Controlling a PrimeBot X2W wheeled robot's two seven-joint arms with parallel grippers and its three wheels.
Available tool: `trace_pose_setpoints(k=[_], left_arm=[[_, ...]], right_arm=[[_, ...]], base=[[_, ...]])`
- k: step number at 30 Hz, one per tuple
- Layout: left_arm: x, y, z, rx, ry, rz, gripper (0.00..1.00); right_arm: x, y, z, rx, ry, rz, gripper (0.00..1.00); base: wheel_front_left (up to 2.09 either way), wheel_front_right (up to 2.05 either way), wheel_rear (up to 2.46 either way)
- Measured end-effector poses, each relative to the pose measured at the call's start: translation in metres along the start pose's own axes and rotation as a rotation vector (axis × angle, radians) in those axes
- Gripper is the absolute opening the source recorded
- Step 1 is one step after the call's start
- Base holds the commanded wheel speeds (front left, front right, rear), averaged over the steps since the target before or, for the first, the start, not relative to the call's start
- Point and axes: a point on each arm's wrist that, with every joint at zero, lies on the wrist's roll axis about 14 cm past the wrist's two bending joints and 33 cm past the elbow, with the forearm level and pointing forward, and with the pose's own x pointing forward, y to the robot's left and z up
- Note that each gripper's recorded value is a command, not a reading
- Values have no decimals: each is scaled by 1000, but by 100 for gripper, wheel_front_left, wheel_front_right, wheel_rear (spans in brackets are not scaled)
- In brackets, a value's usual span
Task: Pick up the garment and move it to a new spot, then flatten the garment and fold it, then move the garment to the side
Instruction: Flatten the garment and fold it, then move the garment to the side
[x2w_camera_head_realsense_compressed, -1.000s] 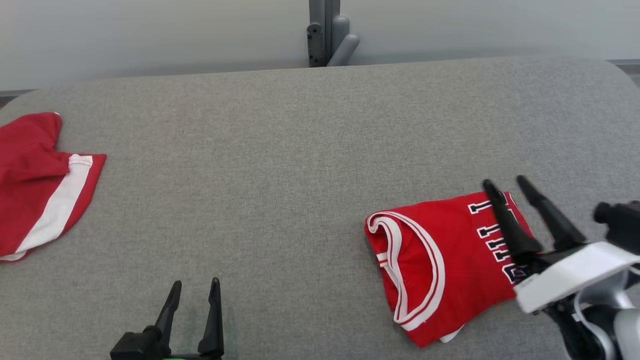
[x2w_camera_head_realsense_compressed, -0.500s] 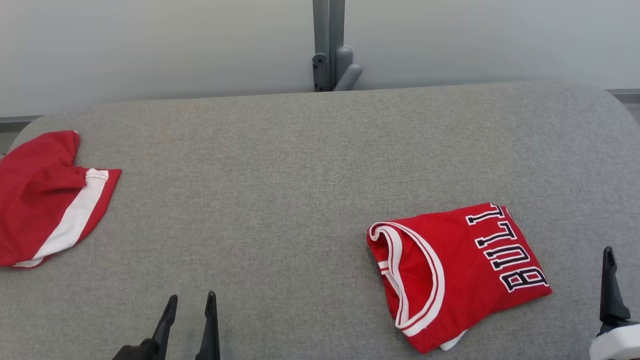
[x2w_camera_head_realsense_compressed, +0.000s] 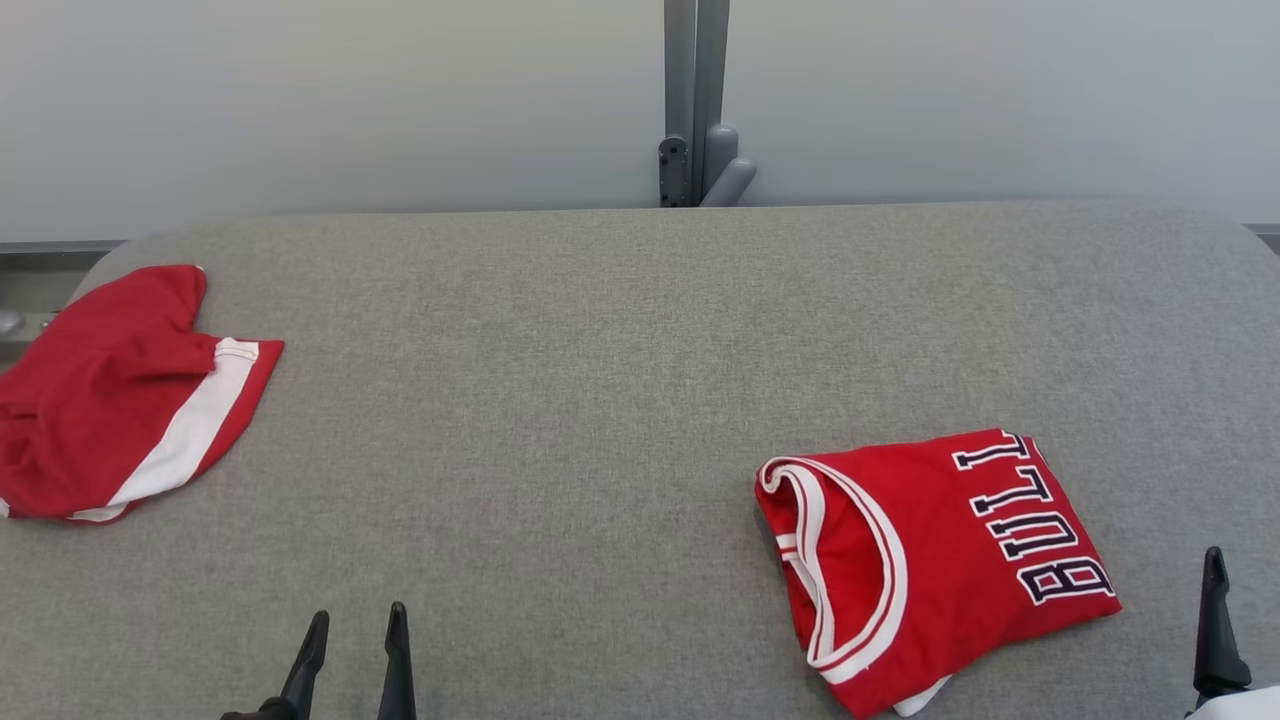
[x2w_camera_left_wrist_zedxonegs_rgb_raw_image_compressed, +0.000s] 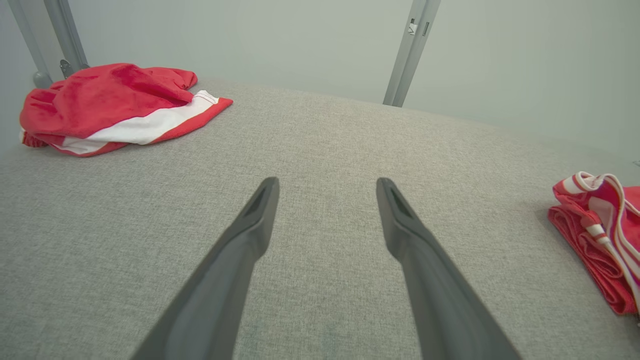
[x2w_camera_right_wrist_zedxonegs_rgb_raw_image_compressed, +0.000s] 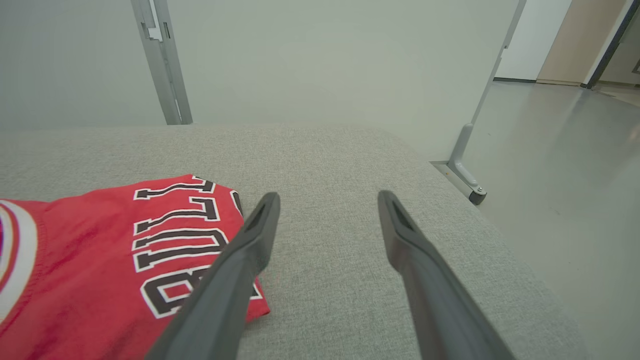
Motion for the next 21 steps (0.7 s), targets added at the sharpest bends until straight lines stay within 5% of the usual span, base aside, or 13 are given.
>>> trace_pose_setpoints(k=[17,21], left_arm=[[-2,0,-1,-12,4,6,100],[-3,-1,-4,-13,12,4,100]], right_arm=[[14,19,5,32,-15,68,100],[23,30,-13,44,81,133,100]], base=[[0,0,0],[0,0,0]])
